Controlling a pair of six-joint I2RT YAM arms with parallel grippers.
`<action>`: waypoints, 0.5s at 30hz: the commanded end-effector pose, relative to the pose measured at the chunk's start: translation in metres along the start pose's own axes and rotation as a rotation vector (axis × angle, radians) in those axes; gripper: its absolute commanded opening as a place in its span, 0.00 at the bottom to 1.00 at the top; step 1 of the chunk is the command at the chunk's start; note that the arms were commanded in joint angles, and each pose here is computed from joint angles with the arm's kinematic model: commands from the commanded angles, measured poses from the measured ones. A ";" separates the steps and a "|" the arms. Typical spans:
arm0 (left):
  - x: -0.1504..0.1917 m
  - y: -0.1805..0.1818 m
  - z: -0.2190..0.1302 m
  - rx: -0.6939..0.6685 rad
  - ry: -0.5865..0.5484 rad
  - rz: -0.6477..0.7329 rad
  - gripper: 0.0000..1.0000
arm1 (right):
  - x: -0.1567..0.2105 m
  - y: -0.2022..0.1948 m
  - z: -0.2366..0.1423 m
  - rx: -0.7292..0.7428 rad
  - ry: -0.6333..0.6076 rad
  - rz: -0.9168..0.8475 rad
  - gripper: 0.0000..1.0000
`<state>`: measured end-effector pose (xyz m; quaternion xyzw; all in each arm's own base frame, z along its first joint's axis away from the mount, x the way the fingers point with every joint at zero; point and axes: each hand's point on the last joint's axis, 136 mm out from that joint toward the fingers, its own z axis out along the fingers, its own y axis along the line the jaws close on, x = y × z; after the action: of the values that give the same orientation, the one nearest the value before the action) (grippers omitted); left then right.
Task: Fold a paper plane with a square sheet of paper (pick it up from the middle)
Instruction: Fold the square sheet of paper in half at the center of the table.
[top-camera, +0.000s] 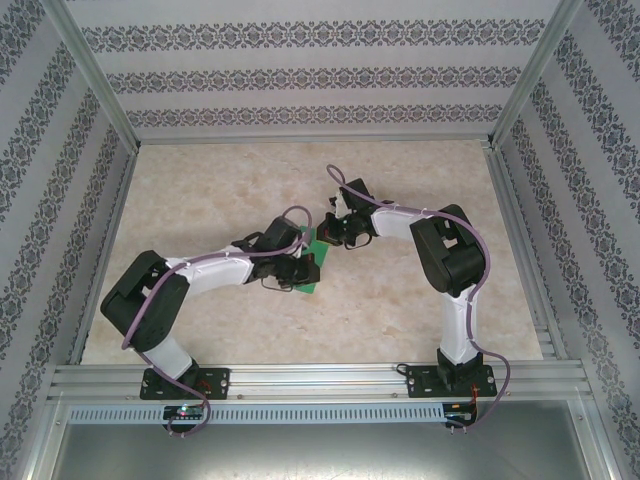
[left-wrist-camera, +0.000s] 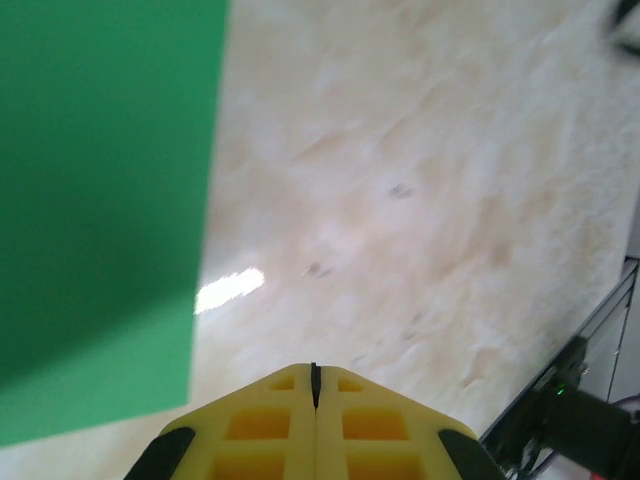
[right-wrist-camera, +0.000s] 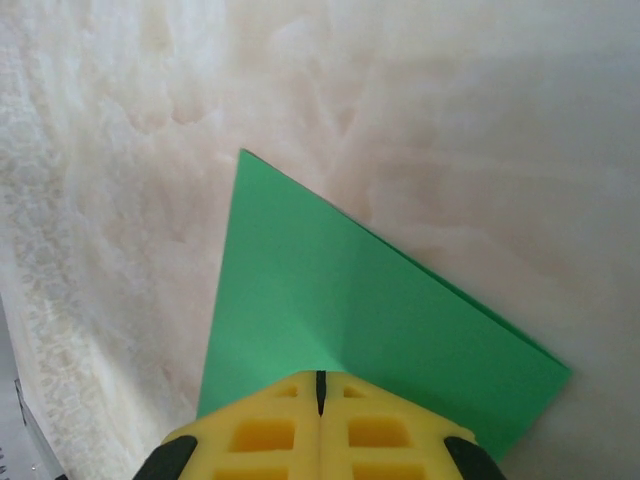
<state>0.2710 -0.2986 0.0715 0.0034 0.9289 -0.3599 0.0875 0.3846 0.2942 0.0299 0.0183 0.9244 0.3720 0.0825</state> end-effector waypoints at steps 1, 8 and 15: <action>-0.014 0.010 0.007 -0.068 -0.007 -0.008 0.00 | -0.005 0.008 0.000 -0.033 -0.001 -0.008 0.00; -0.029 0.030 0.028 -0.140 -0.022 -0.025 0.00 | -0.006 0.002 0.006 -0.022 0.005 0.004 0.00; -0.015 0.048 0.037 -0.172 0.024 -0.052 0.00 | -0.002 -0.010 0.013 0.003 0.019 0.024 0.00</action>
<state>0.2985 -0.2959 0.0217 -0.0261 0.9516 -0.2971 0.0738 0.3848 0.2961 0.0190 0.0225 0.9246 0.3735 0.0711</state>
